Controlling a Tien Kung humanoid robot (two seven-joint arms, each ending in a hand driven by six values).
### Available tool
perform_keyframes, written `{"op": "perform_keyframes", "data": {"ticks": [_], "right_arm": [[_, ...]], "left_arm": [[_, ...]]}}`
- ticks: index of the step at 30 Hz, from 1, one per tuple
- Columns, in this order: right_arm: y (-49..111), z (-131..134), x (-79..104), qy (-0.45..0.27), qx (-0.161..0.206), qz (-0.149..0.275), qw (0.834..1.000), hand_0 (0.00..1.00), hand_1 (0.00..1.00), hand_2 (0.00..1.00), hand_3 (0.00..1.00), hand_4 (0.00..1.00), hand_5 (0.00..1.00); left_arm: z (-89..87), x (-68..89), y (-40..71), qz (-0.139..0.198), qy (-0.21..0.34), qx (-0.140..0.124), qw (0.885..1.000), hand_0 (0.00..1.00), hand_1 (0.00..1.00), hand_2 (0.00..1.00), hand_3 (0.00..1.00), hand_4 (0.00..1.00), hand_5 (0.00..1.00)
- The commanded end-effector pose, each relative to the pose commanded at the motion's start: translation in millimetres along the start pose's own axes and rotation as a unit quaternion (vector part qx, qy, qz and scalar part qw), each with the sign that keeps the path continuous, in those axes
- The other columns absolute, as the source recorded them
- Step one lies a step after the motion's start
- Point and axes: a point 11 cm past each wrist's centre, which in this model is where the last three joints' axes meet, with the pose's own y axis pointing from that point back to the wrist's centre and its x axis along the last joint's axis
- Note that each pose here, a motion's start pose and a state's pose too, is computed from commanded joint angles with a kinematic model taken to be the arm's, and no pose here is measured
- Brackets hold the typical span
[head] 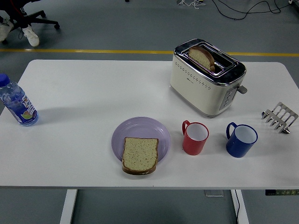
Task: Pick up the cup,pour liquid into bread,place the cup on the desk
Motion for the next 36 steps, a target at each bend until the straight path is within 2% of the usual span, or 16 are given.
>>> {"op": "perform_keyframes", "data": {"ticks": [2,5,6,9,14,16,25,36], "right_arm": [[0.4,0.2,-0.2,0.017,0.001,-0.002,1.0,0.736,0.711,0.777,0.776,0.912,0.176],[6.4,8.6,0.7,0.096,-0.008,-0.017,0.995,0.736,0.711,0.777,0.776,0.912,0.176],[8.8,11.8,0.8,0.123,-0.011,-0.022,0.992,0.843,0.818,0.919,0.982,0.99,0.175],[15.5,21.4,-0.4,0.194,-0.017,-0.036,0.98,0.843,0.818,0.919,0.982,0.99,0.175],[27.1,38.0,-11.2,0.311,-0.015,-0.069,0.948,0.884,0.853,0.939,0.998,0.998,0.154],[30.5,43.6,-15.2,0.334,-0.012,-0.078,0.939,0.884,0.853,0.939,0.998,0.998,0.154],[47.6,72.8,-17.0,0.337,-0.013,-0.077,0.938,0.887,0.87,0.945,0.998,0.998,0.149],[61.5,90.3,-20.6,0.344,-0.025,-0.085,0.935,0.89,0.871,0.944,0.998,0.998,0.186]], "left_arm": [[0.0,0.0,0.0,0.0,0.0,0.0,1.0,0.634,0.603,0.66,0.563,0.379,0.998],[0.5,0.2,0.0,0.0,0.0,-0.001,1.0,0.634,0.603,0.66,0.563,0.379,0.998],[0.7,0.4,0.0,0.0,0.0,-0.001,1.0,0.634,0.601,0.661,0.563,0.378,0.998],[0.9,0.5,0.0,0.0,0.0,-0.001,1.0,0.634,0.601,0.661,0.563,0.378,0.998],[0.9,0.1,0.0,-0.001,-0.001,-0.001,1.0,0.634,0.602,0.66,0.563,0.376,0.998],[0.9,0.0,0.0,-0.001,-0.002,0.0,1.0,0.634,0.602,0.66,0.563,0.376,0.998],[0.6,-0.6,0.0,-0.002,-0.004,0.0,1.0,0.633,0.601,0.66,0.562,0.375,0.998],[-1.4,-3.0,0.1,-0.005,-0.007,0.002,1.0,0.633,0.606,0.66,0.558,0.373,0.998]]}}
